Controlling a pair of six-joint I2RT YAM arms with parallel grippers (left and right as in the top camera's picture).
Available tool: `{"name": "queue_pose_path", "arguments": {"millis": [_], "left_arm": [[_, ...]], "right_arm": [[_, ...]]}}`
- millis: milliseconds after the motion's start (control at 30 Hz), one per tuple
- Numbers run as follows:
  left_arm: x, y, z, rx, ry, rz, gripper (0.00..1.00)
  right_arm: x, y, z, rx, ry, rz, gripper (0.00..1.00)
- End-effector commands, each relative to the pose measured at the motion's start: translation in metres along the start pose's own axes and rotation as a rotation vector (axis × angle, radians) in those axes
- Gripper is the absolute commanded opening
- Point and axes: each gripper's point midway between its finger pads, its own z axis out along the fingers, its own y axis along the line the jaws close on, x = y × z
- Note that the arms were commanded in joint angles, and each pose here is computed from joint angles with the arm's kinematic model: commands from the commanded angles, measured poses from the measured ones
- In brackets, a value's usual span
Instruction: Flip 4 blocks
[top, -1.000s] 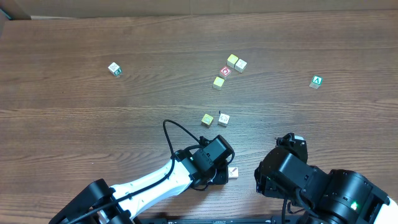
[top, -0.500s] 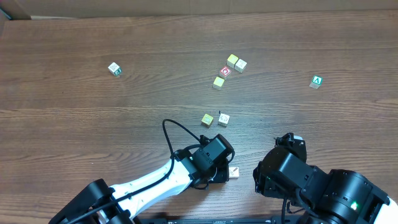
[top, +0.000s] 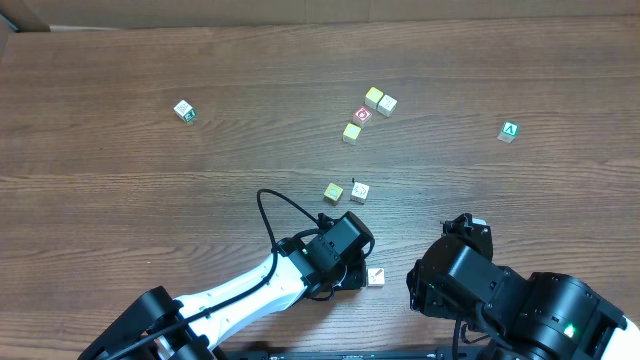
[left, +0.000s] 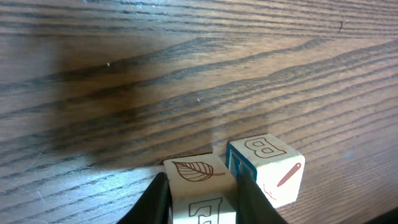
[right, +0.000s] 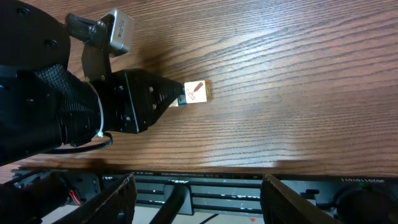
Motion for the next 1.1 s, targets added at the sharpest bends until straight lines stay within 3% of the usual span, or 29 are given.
{"name": "queue_pose_path", "arguments": {"millis": [0, 133, 600, 833, 1000, 1067], "left_arm": [[-0.005, 0.011, 0.002, -0.041, -0.030, -0.013, 0.26], [-0.005, 0.011, 0.002, -0.041, -0.030, -0.013, 0.39], [-0.012, 0.006, 0.002, -0.021, -0.053, 0.027, 0.39], [-0.039, 0.002, -0.008, -0.025, -0.130, 0.071, 0.32], [-0.067, 0.015, -0.019, -0.052, -0.168, 0.062, 0.38], [-0.069, 0.016, -0.020, -0.027, -0.146, 0.067, 0.34]], "right_arm": [[-0.001, 0.004, -0.005, -0.029, -0.008, 0.004, 0.65], [-0.001, 0.004, -0.005, -0.029, -0.008, 0.004, 0.65], [-0.001, 0.004, -0.005, -0.030, -0.009, 0.005, 0.66], [-0.002, 0.005, -0.005, -0.031, -0.009, 0.004, 0.66], [-0.002, 0.005, -0.005, -0.030, -0.010, 0.004, 0.66], [-0.002, 0.005, -0.005, -0.030, -0.010, 0.004, 0.66]]}}
